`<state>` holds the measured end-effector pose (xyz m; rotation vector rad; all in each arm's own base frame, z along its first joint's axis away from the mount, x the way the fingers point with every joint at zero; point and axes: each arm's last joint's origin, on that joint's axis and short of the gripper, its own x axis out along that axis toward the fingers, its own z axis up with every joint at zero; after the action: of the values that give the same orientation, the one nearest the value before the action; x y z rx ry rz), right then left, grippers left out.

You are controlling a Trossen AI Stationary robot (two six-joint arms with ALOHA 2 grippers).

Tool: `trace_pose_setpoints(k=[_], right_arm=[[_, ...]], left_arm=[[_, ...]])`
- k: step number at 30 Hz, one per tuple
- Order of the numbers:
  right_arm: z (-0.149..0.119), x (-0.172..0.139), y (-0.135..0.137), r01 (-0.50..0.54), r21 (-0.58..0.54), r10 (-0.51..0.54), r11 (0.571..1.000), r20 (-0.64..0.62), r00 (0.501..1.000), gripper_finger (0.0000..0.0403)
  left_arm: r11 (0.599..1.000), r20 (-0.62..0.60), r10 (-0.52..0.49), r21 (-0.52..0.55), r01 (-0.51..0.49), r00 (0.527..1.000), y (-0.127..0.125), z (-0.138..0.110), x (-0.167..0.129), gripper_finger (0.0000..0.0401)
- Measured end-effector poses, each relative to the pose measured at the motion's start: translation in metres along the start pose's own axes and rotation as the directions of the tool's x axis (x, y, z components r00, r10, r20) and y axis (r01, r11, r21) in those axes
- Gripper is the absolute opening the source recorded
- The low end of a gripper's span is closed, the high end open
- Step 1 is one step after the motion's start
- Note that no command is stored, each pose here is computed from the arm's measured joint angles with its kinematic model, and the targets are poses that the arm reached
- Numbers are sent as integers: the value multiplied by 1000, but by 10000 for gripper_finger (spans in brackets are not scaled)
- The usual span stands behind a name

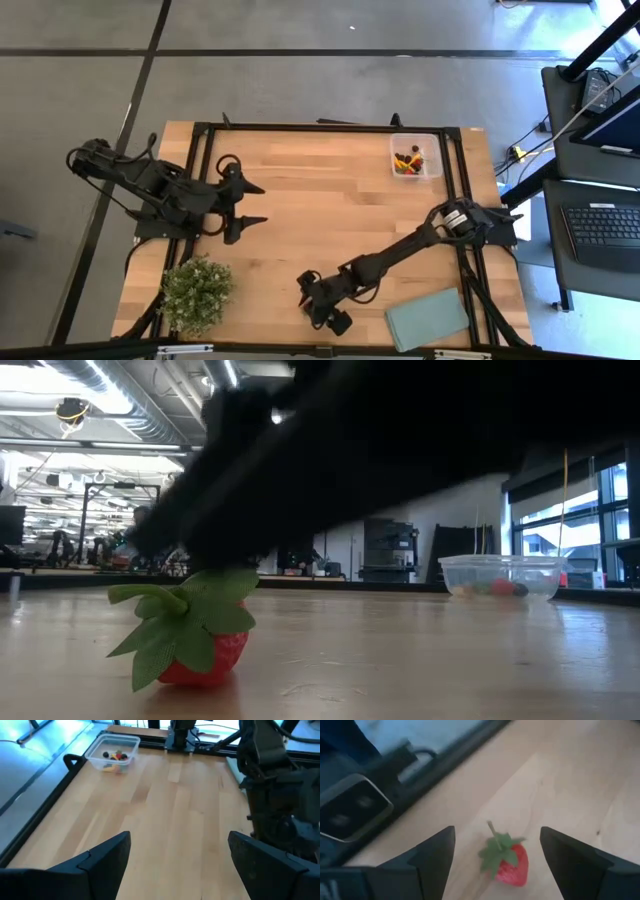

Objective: Pick and placing Produce into tupperware
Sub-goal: Put the red strawberry into the transparent bin

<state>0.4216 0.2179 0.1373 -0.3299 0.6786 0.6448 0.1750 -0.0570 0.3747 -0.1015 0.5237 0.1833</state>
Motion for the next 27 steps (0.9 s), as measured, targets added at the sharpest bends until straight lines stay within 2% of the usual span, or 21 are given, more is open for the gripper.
trace_pose_setpoints(k=[8, 14, 23, 27], right_arm=[[-18, 18, -2, -5, 10, 5, 1000, -44, 999, 292], [-23, 20, -8, -2, 26, 4, 1000, -58, 998, 280], [-25, 19, -11, -2, 37, 4, 999, -69, 998, 196], [-25, 19, -12, 9, 89, -3, 996, -71, 997, 151]], left_arm=[[1000, 19, 4, -10, -4, 1000, 0, 2, 0, 326], [1000, 18, 5, -4, -5, 1000, 0, 2, 0, 326], [1000, 17, 5, 0, -5, 1000, 0, 1, 0, 326], [1000, 16, 6, 0, -6, 1000, 0, 1, 0, 326]])
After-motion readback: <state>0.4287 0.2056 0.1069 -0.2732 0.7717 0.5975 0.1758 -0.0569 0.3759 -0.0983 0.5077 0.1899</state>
